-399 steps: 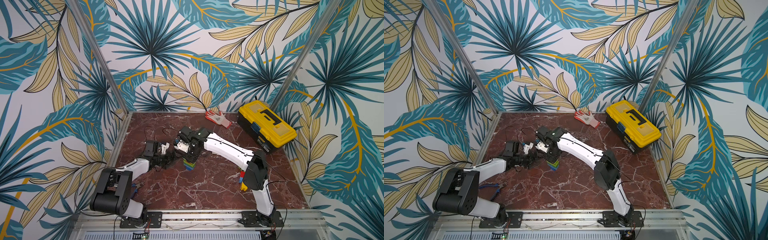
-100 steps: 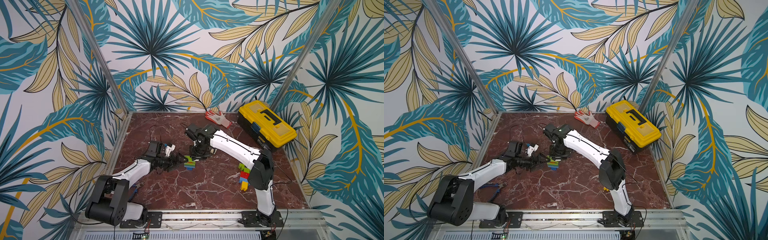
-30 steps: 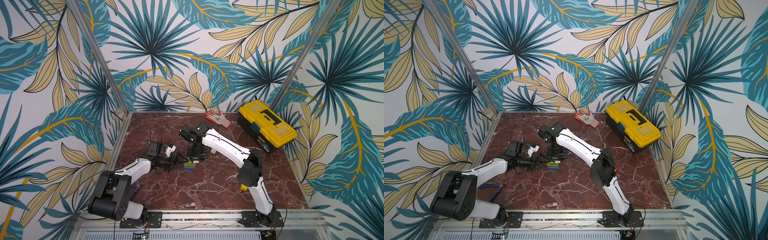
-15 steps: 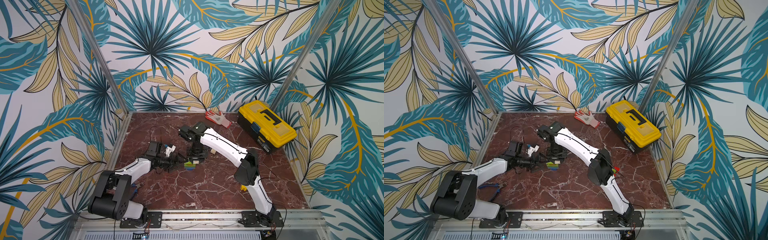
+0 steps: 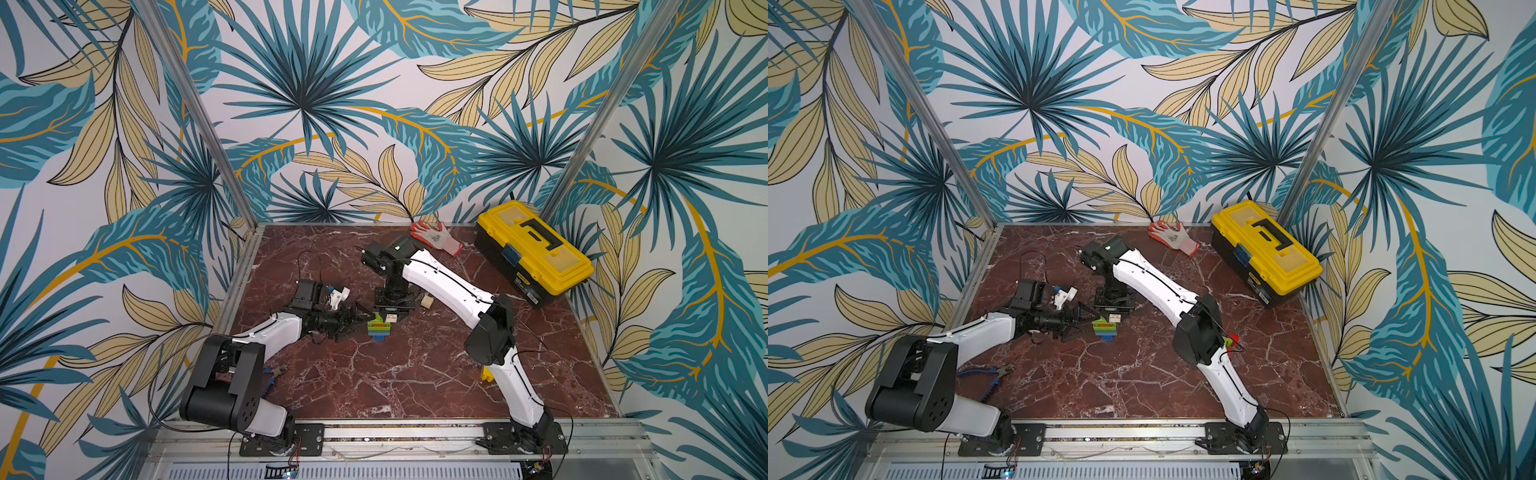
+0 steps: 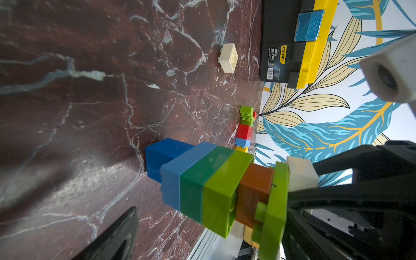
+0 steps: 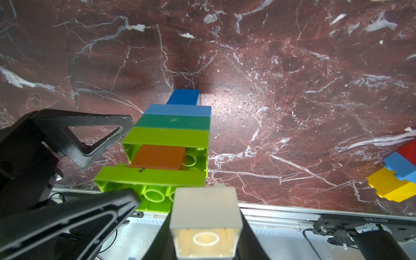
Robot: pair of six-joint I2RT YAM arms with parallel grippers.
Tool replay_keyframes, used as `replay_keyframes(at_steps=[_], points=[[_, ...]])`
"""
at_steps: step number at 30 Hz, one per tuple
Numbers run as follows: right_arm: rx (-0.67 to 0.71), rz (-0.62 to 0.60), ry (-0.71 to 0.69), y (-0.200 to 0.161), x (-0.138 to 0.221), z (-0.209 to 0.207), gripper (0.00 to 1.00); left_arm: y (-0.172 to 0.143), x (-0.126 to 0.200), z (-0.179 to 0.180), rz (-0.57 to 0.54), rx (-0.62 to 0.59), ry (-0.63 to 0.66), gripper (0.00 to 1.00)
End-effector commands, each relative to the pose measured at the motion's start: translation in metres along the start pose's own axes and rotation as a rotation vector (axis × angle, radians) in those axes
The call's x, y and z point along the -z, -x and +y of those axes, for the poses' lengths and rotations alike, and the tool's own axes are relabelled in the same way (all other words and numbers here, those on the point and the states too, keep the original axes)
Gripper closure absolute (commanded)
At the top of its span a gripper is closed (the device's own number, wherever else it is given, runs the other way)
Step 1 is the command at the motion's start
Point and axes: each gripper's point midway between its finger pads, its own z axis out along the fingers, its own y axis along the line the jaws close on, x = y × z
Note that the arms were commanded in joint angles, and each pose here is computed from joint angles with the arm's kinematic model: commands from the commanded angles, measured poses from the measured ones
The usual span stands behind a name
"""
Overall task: Assemble a carrot with lego
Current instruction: Assemble the lego brick with the lego brick.
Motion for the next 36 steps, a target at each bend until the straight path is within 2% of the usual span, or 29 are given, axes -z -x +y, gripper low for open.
replay_keyframes(at_steps=[1, 10, 30, 36], points=[[-0.009, 0.079, -0.152, 0.008, -0.065, -0.017, 0.73, -0.002, -0.001, 0.042, -0.021, 0.1, 0.151, 0.04], [0.02, 0.104, -0.21, 0.006, -0.065, -0.024, 0.7, -0.003, -0.002, 0.042, -0.016, 0.101, 0.15, 0.04], [0.021, 0.019, -0.094, 0.01, -0.032, -0.008, 0.57, -0.004, -0.003, 0.04, -0.012, 0.094, 0.144, 0.03], [0.02, 0.02, -0.099, 0.009, -0.029, -0.01, 0.56, -0.004, -0.003, 0.039, -0.011, 0.094, 0.142, 0.04]])
